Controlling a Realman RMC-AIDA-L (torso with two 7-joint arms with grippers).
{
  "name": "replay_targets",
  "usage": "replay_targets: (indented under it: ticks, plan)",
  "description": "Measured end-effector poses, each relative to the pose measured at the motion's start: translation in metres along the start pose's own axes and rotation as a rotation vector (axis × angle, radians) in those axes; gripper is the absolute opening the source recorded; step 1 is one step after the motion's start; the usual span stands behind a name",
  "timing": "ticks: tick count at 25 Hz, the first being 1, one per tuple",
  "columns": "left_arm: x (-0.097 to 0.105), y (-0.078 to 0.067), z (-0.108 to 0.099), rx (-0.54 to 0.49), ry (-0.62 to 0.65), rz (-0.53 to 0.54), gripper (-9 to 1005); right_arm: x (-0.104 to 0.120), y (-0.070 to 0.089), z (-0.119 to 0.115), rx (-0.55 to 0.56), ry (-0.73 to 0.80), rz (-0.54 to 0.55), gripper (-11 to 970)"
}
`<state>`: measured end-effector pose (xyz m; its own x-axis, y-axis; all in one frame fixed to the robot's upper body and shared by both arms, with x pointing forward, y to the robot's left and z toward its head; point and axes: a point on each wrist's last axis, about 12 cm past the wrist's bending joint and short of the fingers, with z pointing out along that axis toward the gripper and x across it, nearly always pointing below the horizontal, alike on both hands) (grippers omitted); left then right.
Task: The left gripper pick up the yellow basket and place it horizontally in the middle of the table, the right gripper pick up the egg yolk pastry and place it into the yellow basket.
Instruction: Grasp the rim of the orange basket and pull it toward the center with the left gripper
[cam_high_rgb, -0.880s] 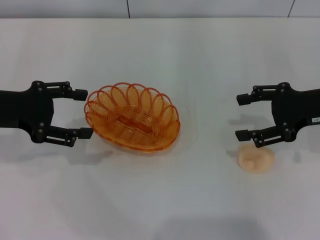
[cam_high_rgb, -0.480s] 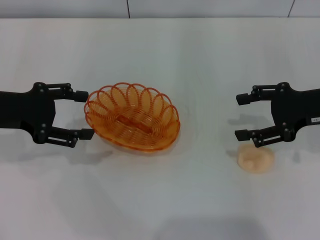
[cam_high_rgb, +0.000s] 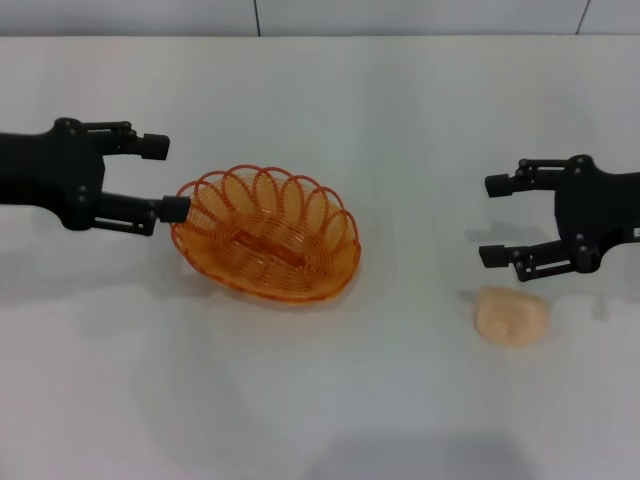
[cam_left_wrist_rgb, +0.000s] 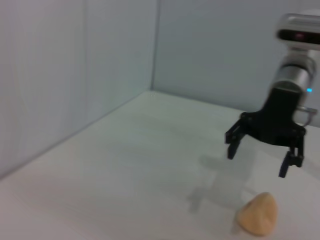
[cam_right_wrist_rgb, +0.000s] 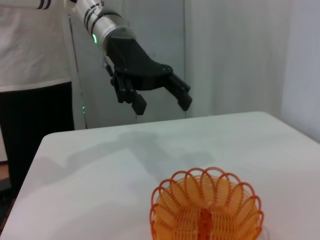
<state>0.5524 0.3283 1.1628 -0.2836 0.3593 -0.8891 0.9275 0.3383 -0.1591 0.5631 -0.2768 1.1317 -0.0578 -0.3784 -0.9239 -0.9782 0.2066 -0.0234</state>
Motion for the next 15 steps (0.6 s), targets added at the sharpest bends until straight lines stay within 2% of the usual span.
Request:
replay_targets:
  ticks: [8, 13, 15]
  plan:
    - [-0.027, 0.004, 0.001, -0.124, 0.192, -0.243, 876, 0.01, 0.009, -0.009, 0.045, -0.052, -0.014, 830]
    - [-0.038, 0.023, 0.008, -0.262, 0.312, -0.386, 875, 0.016, 0.015, -0.009, 0.055, -0.062, -0.017, 828]
    - [-0.042, 0.03, 0.015, -0.298, 0.347, -0.398, 874, 0.019, 0.018, -0.007, 0.056, -0.068, -0.017, 828]
